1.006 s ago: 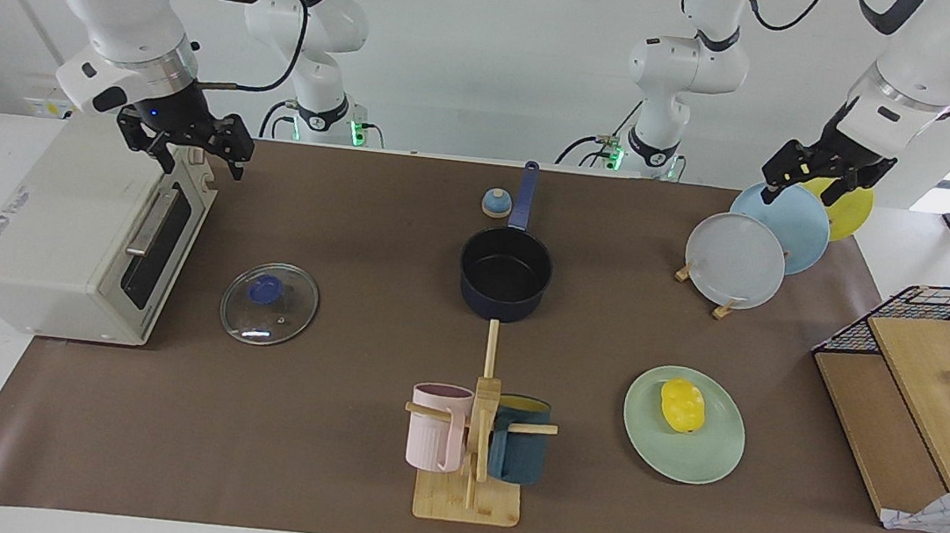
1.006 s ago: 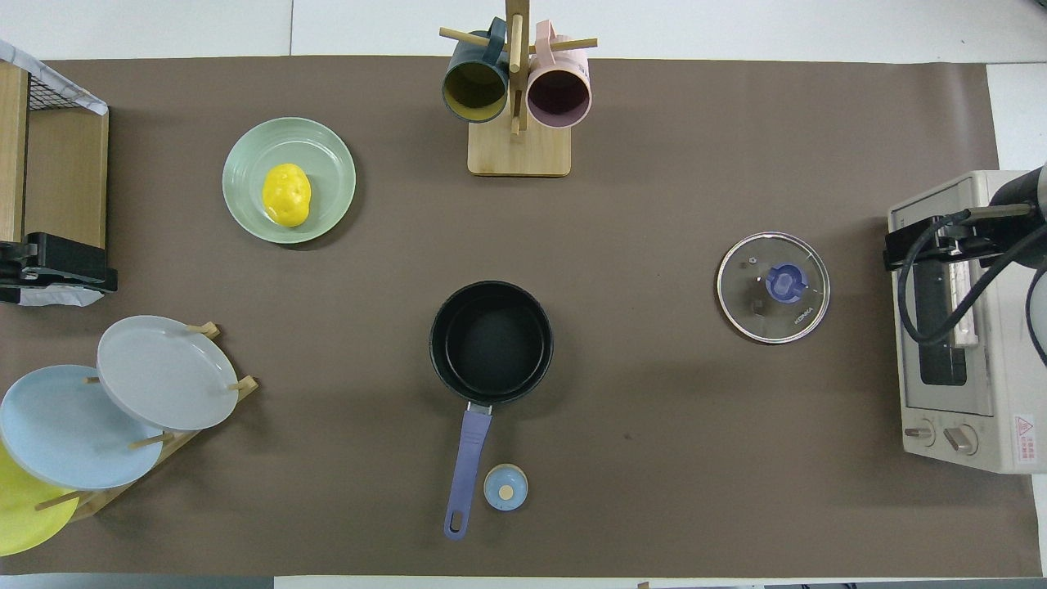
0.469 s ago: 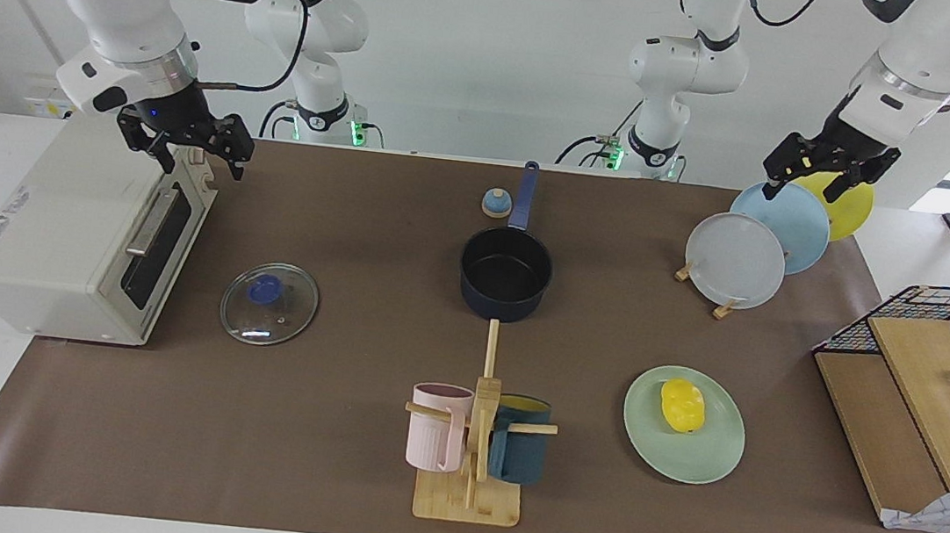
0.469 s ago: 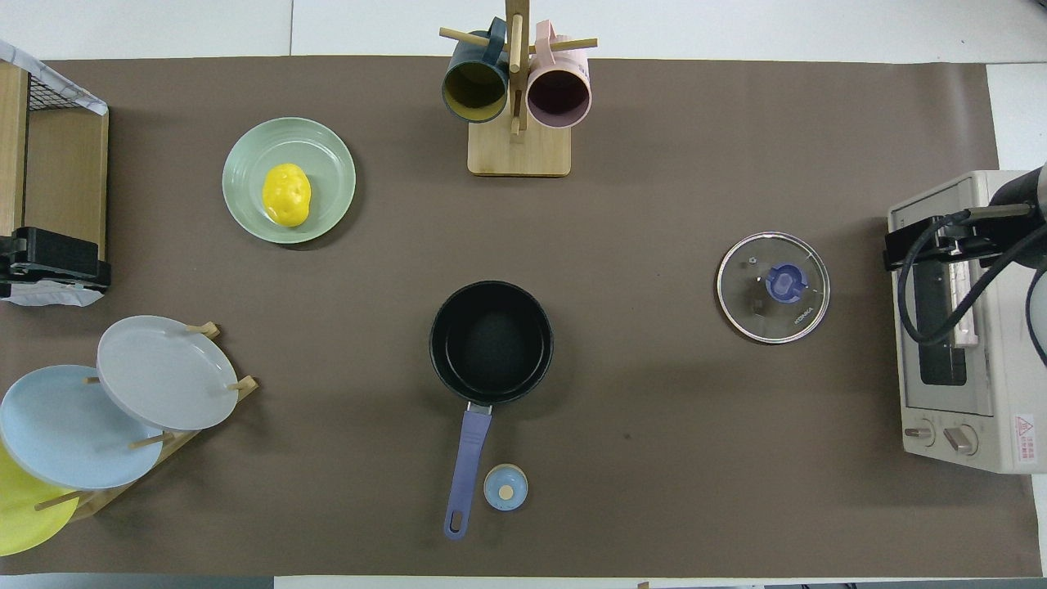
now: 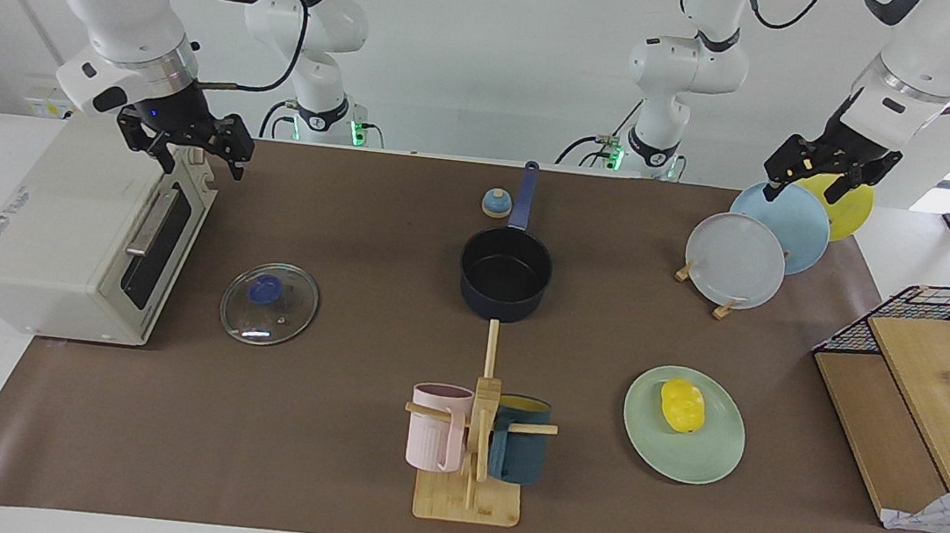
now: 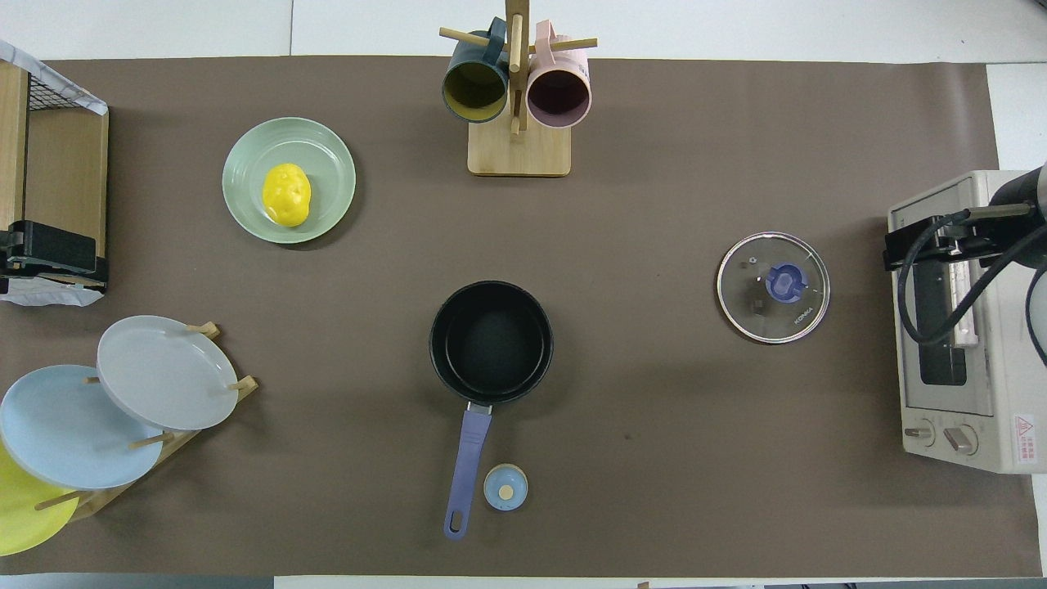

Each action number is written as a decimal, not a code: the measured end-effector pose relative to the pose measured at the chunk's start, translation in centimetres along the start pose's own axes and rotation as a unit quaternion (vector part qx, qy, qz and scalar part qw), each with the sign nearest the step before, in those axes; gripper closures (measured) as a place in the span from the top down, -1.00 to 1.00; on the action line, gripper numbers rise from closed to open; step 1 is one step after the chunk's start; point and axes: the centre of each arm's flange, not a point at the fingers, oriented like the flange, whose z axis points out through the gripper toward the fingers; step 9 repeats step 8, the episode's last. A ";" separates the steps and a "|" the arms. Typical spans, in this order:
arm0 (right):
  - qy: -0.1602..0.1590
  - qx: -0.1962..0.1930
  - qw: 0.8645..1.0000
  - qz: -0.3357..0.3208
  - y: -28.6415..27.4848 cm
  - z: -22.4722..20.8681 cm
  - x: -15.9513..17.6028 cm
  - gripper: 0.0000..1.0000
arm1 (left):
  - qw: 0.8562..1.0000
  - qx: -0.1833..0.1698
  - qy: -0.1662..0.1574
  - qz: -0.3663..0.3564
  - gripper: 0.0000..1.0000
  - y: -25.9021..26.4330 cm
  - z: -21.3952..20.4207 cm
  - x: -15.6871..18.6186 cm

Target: Transfer potato from pot to plate

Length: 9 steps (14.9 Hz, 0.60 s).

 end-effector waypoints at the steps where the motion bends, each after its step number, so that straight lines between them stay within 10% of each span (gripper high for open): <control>1: 0.000 0.000 1.000 0.000 0.0 0.0 0.0 1.00 | 1.000 0.000 -0.001 0.000 1.00 0.0 0.1 0.0; 9: 0.000 0.000 1.000 0.000 0.0 0.0 0.0 1.00 | 1.000 0.001 -0.010 -0.001 1.00 0.0 2.9 0.8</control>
